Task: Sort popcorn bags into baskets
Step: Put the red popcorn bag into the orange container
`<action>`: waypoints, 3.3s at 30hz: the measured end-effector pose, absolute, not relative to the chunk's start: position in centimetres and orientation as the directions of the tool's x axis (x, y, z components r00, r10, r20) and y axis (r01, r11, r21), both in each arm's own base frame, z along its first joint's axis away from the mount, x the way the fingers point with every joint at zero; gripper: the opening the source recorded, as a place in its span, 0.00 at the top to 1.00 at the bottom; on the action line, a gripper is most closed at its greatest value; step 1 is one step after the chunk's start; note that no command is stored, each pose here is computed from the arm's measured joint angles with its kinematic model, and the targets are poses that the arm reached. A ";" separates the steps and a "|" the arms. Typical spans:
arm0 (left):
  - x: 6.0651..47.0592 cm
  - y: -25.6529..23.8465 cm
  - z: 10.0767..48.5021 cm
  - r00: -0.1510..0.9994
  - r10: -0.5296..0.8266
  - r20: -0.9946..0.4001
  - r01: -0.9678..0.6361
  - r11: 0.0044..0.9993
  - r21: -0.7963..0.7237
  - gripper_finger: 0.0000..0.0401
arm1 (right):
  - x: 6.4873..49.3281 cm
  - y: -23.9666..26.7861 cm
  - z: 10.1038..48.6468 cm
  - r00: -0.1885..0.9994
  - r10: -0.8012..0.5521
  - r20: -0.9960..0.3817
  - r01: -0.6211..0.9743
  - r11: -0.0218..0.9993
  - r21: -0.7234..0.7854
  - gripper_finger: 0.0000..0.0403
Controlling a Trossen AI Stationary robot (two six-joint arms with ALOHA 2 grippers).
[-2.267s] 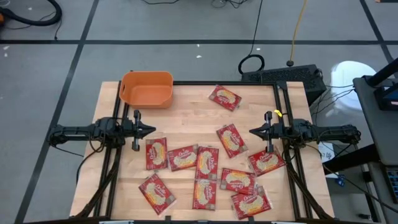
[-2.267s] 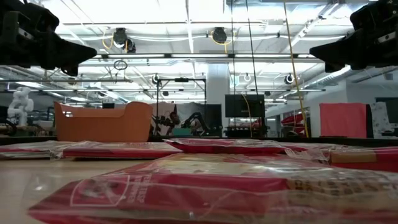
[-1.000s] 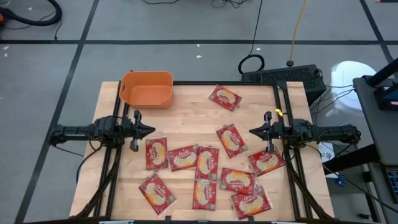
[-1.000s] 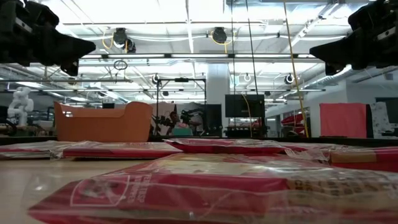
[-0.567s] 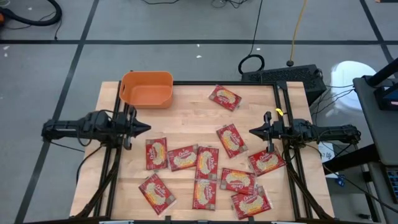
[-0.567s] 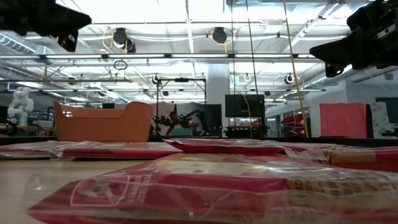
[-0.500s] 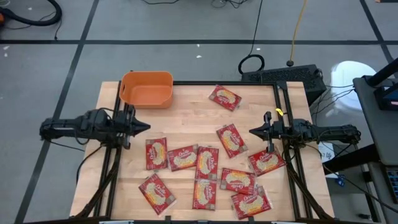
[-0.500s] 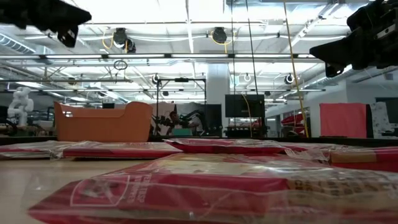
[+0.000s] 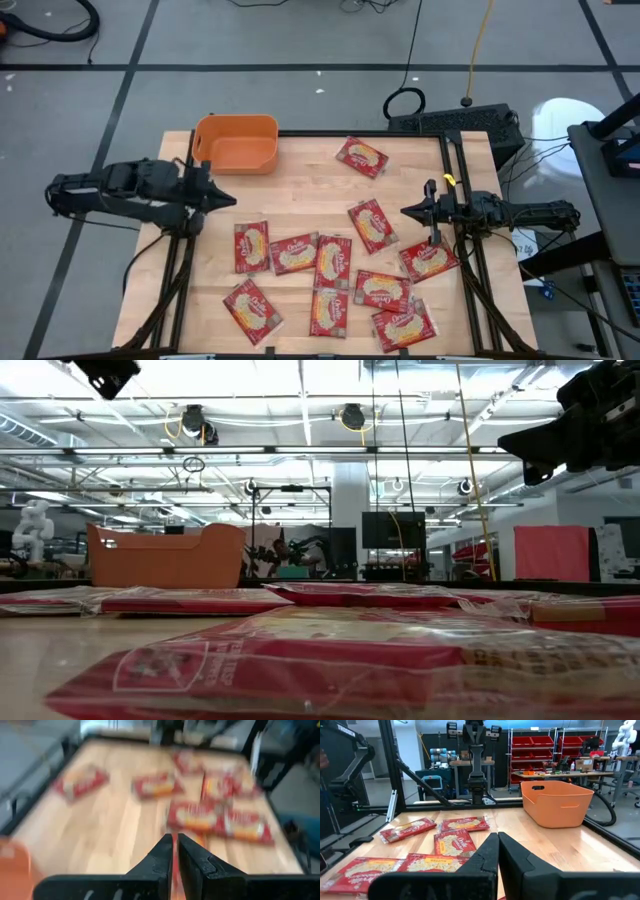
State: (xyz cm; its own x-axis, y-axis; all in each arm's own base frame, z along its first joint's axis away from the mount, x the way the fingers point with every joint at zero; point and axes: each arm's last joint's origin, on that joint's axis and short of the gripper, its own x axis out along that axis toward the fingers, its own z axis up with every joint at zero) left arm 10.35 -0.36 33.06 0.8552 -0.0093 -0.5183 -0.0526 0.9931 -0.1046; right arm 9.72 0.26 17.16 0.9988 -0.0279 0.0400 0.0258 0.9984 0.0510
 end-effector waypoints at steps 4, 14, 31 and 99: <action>11.1 -0.4 33.0 0.746 -0.008 -0.666 -0.100 0.987 -0.123 0.92 | 9.7 0.3 17.2 0.999 -0.028 0.040 0.025 0.997 0.074 1.00; 13.2 -1.6 30.6 0.534 -0.039 -0.845 -0.122 0.985 -0.122 0.92 | 9.7 0.2 17.2 0.998 -0.042 0.040 0.037 0.994 0.107 1.00; 15.0 -3.6 29.2 0.455 0.008 -0.890 -0.129 0.990 -0.057 0.92 | 12.3 0.0 26.4 0.965 -0.165 -0.203 0.184 0.980 0.074 1.00; 19.7 -15.4 13.1 -0.066 0.185 -0.980 -0.733 0.657 0.174 0.52 | 23.2 3.4 28.4 0.945 -0.049 -0.323 0.069 0.996 0.050 1.00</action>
State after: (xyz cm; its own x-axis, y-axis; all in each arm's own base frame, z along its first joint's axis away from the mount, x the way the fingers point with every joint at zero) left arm 19.74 -15.44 13.12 -0.0665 0.1853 -0.9804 -0.7331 0.6575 0.1740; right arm 23.22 3.41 28.38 0.9450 -0.0494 -0.3233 0.0692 0.9964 0.0498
